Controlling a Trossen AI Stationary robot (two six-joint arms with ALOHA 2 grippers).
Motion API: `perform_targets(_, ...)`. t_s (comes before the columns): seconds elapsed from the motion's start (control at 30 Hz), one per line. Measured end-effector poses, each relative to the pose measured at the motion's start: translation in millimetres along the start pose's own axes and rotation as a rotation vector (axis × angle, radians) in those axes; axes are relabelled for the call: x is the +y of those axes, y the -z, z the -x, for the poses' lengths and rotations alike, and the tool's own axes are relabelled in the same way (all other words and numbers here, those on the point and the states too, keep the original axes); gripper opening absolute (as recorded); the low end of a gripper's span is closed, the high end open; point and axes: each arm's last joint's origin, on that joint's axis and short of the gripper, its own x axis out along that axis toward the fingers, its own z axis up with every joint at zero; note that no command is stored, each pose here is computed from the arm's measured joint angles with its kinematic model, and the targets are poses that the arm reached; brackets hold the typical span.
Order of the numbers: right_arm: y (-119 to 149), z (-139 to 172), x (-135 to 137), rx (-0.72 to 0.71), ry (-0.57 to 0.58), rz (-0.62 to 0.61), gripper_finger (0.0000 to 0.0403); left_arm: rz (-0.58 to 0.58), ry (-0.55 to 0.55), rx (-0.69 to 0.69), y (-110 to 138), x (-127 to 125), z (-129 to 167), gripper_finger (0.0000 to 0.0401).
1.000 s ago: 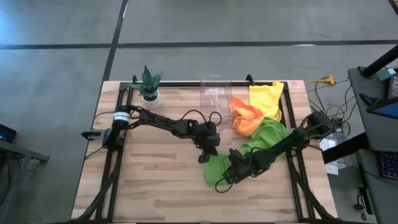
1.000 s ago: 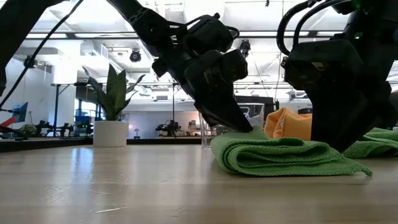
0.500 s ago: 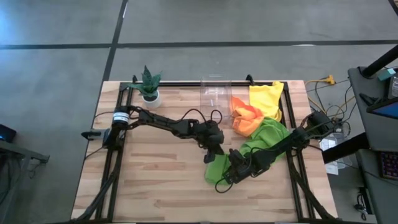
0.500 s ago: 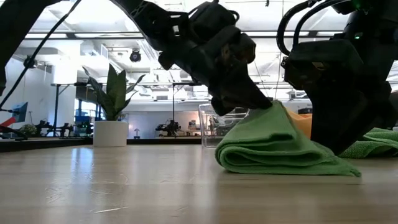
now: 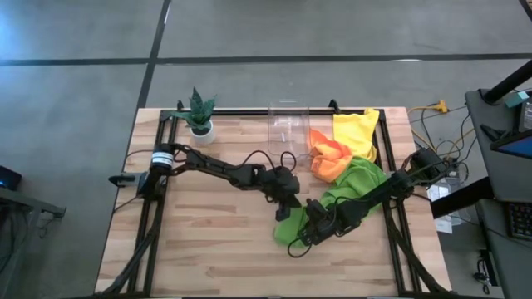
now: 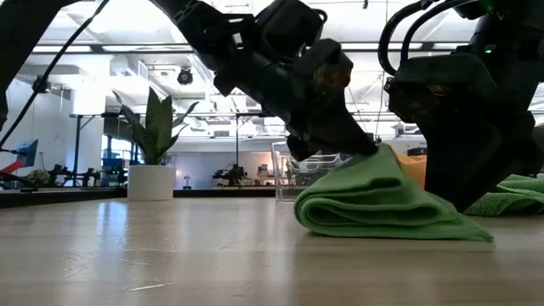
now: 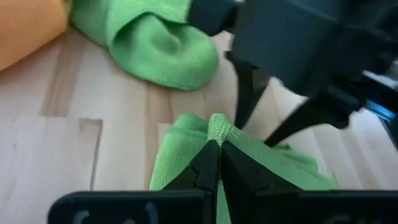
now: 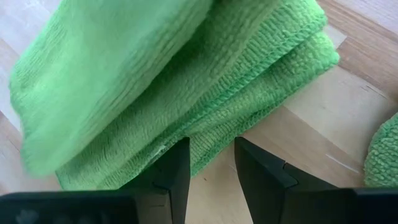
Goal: Fold microfiber towels
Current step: Fold the top green towel
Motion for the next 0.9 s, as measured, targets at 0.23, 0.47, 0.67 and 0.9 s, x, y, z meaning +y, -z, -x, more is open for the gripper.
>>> perform_targets(0.23, -0.1, 0.0, 0.0, -0.003, 0.0, 0.0, 0.0121, 0.037, -0.017, -0.037, -3.1, -1.6, -0.4, 0.0)
perform_targets(0.47, -0.2, 0.0, 0.0, -0.006, 0.0, 0.0, 0.0121, 0.08, -0.015, -0.014, 9.0, -5.8, -20.5, 0.0)
perform_targets(0.67, -0.1, -0.1, -0.2, -0.007, 0.0, -0.005, 0.0121, 0.08, 0.015, 0.002, 15.7, -9.1, -27.5, 0.0)
perform_targets(0.9, 0.0, -0.1, -0.2, -0.007, 0.0, -0.011, 0.0121, 0.07, 0.024, -0.083, 2.4, -6.6, -21.8, 0.0051)
